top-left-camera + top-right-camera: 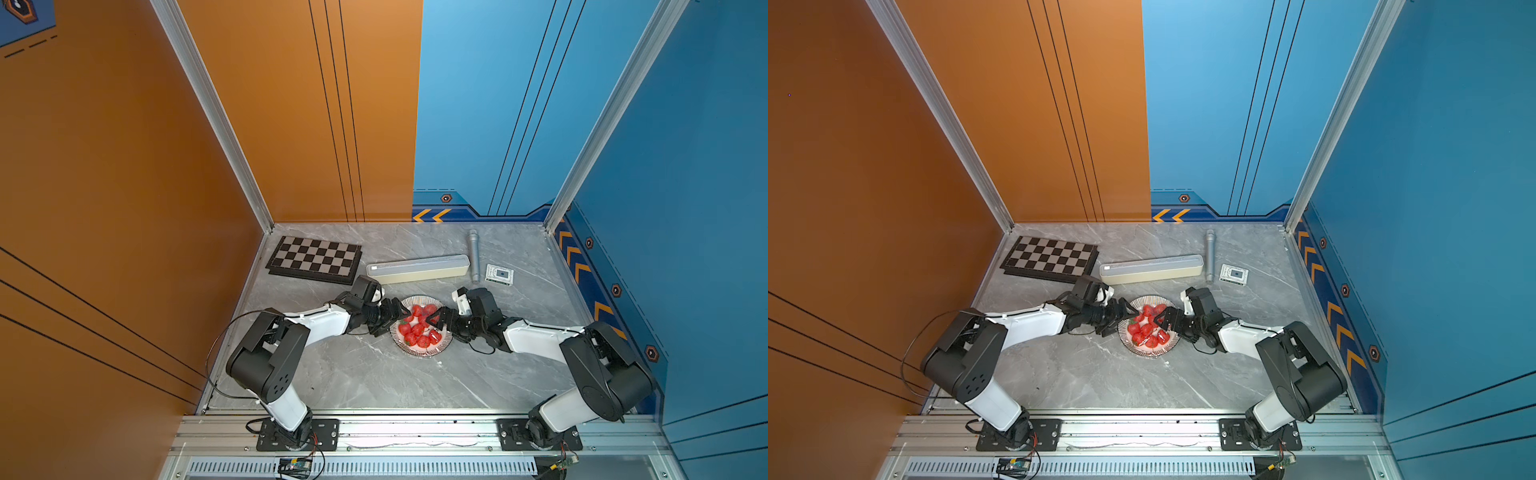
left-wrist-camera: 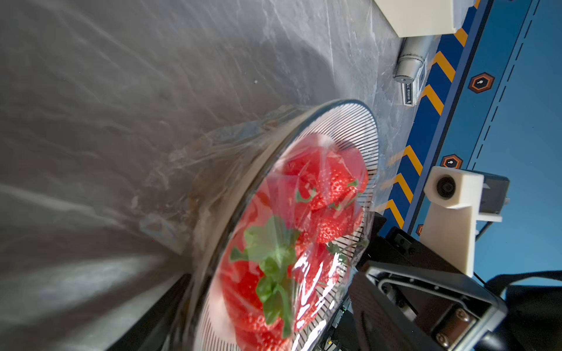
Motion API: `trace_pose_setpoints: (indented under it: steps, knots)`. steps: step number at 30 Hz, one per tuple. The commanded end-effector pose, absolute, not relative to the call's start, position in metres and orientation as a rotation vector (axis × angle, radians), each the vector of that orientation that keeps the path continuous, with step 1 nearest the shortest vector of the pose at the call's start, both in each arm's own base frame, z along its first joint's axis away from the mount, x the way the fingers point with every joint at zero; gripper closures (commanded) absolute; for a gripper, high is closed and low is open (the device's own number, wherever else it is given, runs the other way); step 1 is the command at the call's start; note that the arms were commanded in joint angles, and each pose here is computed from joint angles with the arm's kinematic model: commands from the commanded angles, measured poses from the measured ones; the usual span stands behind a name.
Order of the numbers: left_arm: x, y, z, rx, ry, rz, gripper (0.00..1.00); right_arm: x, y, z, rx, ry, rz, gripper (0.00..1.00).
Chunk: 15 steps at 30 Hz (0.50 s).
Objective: Wrap the plate with plastic wrap
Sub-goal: Cover the plate with plastic wrap.
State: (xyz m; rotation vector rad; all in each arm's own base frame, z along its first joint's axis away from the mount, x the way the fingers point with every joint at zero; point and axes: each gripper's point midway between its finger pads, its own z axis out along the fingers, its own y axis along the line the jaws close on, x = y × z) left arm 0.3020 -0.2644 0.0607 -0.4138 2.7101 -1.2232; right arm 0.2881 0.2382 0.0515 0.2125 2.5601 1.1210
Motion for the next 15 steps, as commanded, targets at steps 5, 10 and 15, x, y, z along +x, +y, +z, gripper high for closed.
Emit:
trace_pose_setpoints:
  steps: [5, 10, 15]
  knots:
    - [0.304, -0.221, 0.077, -0.353, 2.703, -0.998, 0.17, 0.300, 0.237, 0.061, 0.212, 2.513, 1.088, 0.09]
    - [0.294, -0.204, 0.100, -0.383, 2.671, -0.978, 0.17, 0.299, 0.233, 0.058, 0.210, 2.526, 1.066, 0.08]
    - [0.294, -0.222, 0.113, -0.358, 2.657, -1.087, 0.21, 0.300, 0.232, 0.060, 0.211, 2.525, 1.062, 0.09]
